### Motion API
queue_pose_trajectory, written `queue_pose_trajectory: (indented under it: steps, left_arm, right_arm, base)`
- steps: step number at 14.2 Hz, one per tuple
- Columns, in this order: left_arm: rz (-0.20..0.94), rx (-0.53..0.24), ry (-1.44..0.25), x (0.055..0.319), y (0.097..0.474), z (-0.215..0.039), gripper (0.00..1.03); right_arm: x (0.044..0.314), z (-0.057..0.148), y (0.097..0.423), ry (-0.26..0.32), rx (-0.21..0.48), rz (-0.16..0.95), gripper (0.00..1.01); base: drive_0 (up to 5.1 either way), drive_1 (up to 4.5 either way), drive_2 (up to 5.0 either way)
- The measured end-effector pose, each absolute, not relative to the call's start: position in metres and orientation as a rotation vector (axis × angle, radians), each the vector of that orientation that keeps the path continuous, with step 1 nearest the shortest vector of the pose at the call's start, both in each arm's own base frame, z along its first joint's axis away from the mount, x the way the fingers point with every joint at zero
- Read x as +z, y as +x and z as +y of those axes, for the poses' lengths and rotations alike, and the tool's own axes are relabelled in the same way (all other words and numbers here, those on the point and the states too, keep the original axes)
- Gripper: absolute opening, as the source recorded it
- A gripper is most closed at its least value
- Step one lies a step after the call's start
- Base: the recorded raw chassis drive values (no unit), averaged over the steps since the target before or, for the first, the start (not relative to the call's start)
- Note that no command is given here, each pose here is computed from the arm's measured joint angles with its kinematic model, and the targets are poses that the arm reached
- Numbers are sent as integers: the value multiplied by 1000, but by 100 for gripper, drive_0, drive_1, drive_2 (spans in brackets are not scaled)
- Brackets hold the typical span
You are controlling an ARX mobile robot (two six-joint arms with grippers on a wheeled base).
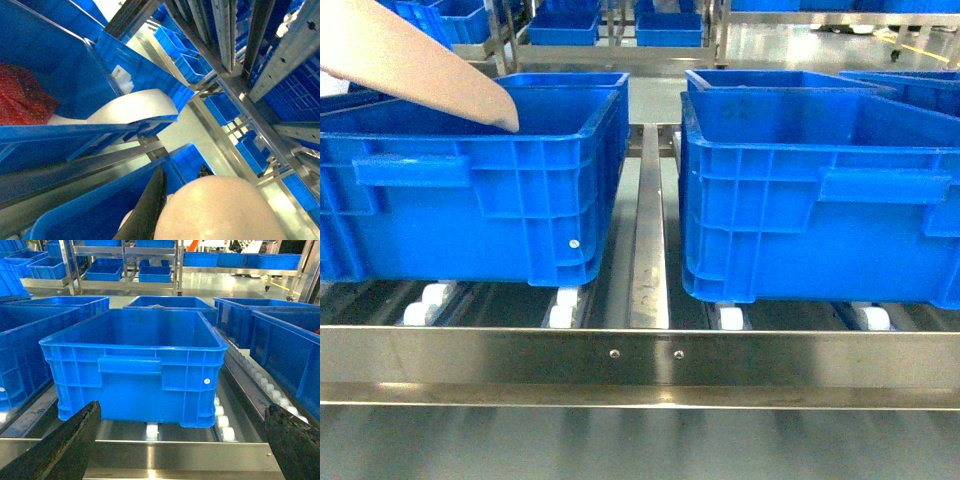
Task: Place part in tray to right shelf
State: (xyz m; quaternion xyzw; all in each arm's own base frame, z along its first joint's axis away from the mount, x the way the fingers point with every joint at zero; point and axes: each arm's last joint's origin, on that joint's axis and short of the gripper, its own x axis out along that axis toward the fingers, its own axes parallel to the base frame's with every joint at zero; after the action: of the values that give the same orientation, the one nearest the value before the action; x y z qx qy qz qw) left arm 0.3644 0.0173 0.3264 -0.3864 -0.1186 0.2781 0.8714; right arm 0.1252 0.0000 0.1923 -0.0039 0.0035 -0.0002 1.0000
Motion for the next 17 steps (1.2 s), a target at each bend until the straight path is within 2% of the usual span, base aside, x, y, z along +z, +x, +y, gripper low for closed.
queue_pose_trajectory:
  steps: [2, 3, 4, 9, 12, 14, 15, 16, 17]
  left_arm:
    - [-244, 558, -791, 330, 361, 14, 14]
    - [-293, 399, -924, 337, 313, 23, 14]
    - [-311, 293, -1021, 334, 293, 26, 14]
    - [-300, 159, -1136, 321, 261, 21, 14]
    - [-218, 32, -1137, 289, 207, -12, 14]
    - [-174, -90, -1067, 282, 187, -37, 14]
    - [-157, -107, -1030, 280, 185, -39, 14]
    - [-132, -61, -971, 278, 187, -37, 14]
    - [-52, -11, -779, 274, 182, -32, 14]
  right_arm:
    - [192, 0, 125, -8, 0, 7, 98]
    - [192, 0, 125, -8, 0, 7, 98]
    - [192, 0, 125, -8, 0, 7, 98]
    - [192, 0, 125, -8, 0, 7, 98]
    - [192, 0, 125, -8, 0, 7, 98]
    - [192, 0, 125, -8, 0, 7, 98]
    - [192, 0, 125, -8, 0, 7, 98]
    - [193, 0, 124, -7, 0, 5, 91]
    - [191, 0, 122, -7, 0, 0, 78]
  base:
    - [0, 0, 0]
    - [0, 0, 0]
    - [0, 0, 0]
    - [0, 0, 0]
    - [0, 0, 0]
    - [0, 0, 0]
    - [0, 0, 0]
    - [0, 0, 0]
    - [0, 0, 0]
